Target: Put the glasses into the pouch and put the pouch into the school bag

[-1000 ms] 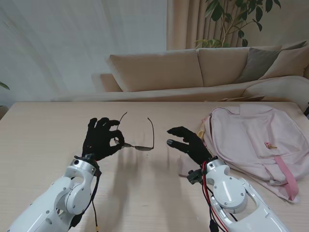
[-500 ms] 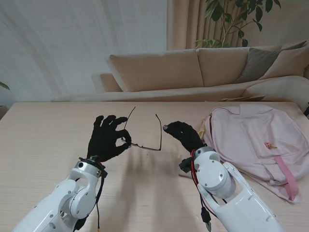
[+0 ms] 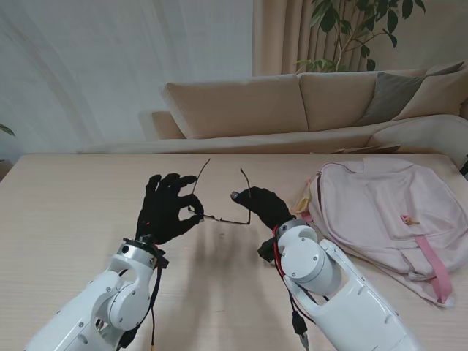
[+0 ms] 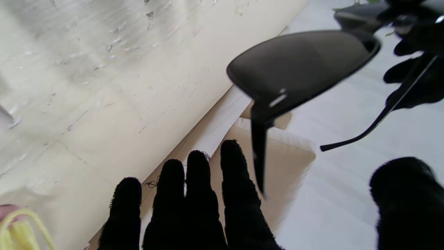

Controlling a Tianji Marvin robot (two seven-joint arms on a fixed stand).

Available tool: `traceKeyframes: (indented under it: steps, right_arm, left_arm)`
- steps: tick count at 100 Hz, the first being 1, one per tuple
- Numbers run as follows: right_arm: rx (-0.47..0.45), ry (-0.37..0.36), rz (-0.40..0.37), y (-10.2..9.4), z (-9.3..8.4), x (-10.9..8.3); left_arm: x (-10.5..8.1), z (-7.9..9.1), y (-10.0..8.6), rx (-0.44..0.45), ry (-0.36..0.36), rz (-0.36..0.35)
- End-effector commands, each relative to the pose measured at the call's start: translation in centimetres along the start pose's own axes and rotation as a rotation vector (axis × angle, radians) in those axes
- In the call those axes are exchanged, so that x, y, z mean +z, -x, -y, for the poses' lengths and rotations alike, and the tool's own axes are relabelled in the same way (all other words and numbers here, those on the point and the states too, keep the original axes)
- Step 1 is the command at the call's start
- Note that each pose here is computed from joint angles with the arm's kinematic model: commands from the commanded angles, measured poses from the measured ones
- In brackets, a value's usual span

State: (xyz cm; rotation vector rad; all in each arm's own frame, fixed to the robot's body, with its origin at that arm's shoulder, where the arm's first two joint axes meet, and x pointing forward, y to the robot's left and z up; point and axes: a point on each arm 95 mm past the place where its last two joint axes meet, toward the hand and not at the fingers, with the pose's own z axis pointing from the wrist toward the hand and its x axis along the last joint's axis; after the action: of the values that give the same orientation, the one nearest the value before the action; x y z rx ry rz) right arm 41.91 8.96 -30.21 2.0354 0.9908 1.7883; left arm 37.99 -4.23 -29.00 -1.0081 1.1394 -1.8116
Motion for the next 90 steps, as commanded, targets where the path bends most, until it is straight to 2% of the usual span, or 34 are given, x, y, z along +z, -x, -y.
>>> traceKeyframes:
  steps: [1, 27, 37, 47, 57, 66, 78, 90]
  right_arm:
    - [-0.008, -0.051, -0.038, -1.2, 0.5, -0.2]
    - [-0.136, -0.138, -0.121, -3.1, 1.4, -0.5]
    - [-0.132, -0.17, -0.145, -3.7, 1.8, -0.6]
    - [-0.164, -0.224, -0.169, -3.8, 2.1, -0.7]
    - [-0.201, -0.231, -0.175, -3.7, 2.4, -0.7]
    - [-0.204, -0.193, -0.179, -3.6, 2.1, -0.6]
    - [-0.196, -0.066, -0.18, -3.9, 0.7, -0.1]
    - [-0.186, 0.026, -0.188, -4.6, -1.1, 0.8]
  left_arm:
    - [-0.1, 0.1, -0.3, -0.018, 0.003, 0.001]
    - [0.1, 0.0, -0.5, -0.049, 0.005, 0.004]
    - [0.1, -0.1, -0.5, -0.059, 0.009, 0.007]
    - [0.1, -0.2, -0.5, -0.062, 0.015, 0.009]
    - [0.1, -0.1, -0.5, -0.059, 0.017, 0.008]
    - [0.0, -0.1, -0.4, -0.055, 0.017, 0.011]
    - [-0.1, 0.1, -0.3, -0.067, 0.017, 0.02]
    - [0.0, 0.0, -0.3, -0.096, 0.029, 0.012]
